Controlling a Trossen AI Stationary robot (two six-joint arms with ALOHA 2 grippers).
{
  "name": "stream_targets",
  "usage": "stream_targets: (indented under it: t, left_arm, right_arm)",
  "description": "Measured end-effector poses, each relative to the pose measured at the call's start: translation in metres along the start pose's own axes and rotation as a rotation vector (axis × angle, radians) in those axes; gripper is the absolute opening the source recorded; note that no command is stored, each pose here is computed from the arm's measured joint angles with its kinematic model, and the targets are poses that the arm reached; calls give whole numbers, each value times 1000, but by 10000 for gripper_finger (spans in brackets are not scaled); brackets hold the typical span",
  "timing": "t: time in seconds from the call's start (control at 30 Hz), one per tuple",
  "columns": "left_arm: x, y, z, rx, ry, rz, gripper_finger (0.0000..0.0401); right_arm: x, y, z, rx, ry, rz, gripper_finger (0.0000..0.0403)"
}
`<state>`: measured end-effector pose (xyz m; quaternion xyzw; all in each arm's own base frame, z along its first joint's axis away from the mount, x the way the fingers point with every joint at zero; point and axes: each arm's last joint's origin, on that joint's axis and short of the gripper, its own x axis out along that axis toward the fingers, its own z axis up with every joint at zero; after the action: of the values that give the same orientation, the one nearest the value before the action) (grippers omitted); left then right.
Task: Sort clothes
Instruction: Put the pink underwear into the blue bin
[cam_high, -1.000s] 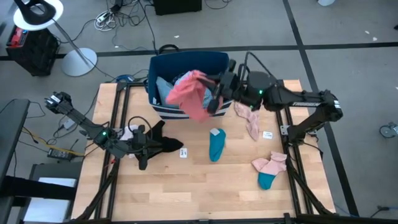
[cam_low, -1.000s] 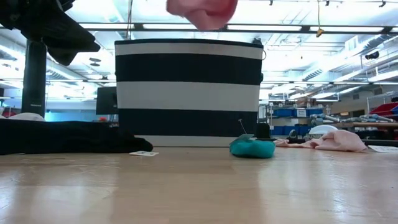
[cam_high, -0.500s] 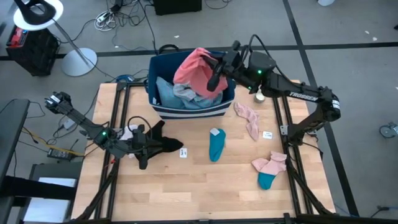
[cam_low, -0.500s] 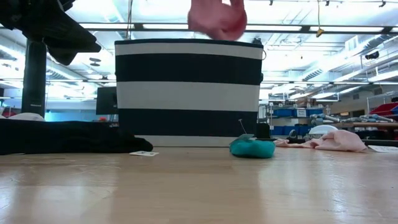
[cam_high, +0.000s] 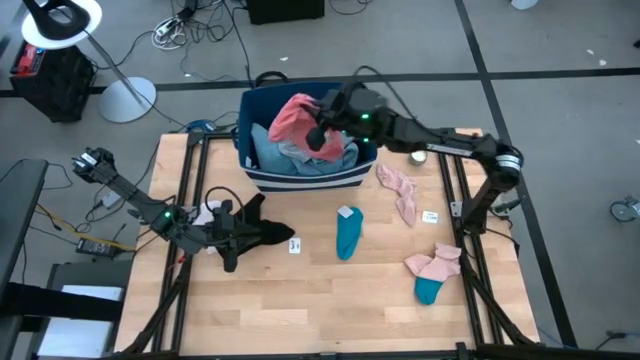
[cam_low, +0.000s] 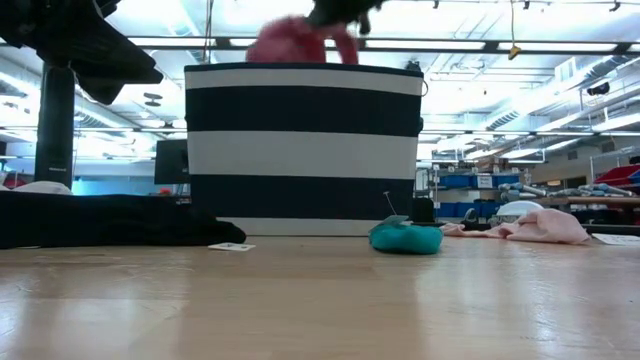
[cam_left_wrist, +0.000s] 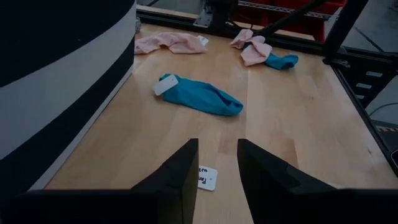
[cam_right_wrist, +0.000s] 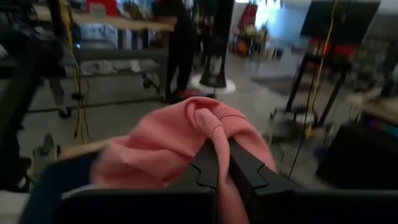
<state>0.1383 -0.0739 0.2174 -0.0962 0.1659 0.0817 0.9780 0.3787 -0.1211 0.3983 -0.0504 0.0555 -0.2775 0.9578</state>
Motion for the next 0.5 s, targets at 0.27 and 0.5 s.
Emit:
stream_targets:
  t: [0.27,0.5]
  left_arm:
    - [0,0,0,3,3,1,117]
    - [0,0,0,3,3,2,117]
  right_arm:
    - [55,-3,-68,146,187,53,8]
    - [81,-5,-117,230,333,53,9]
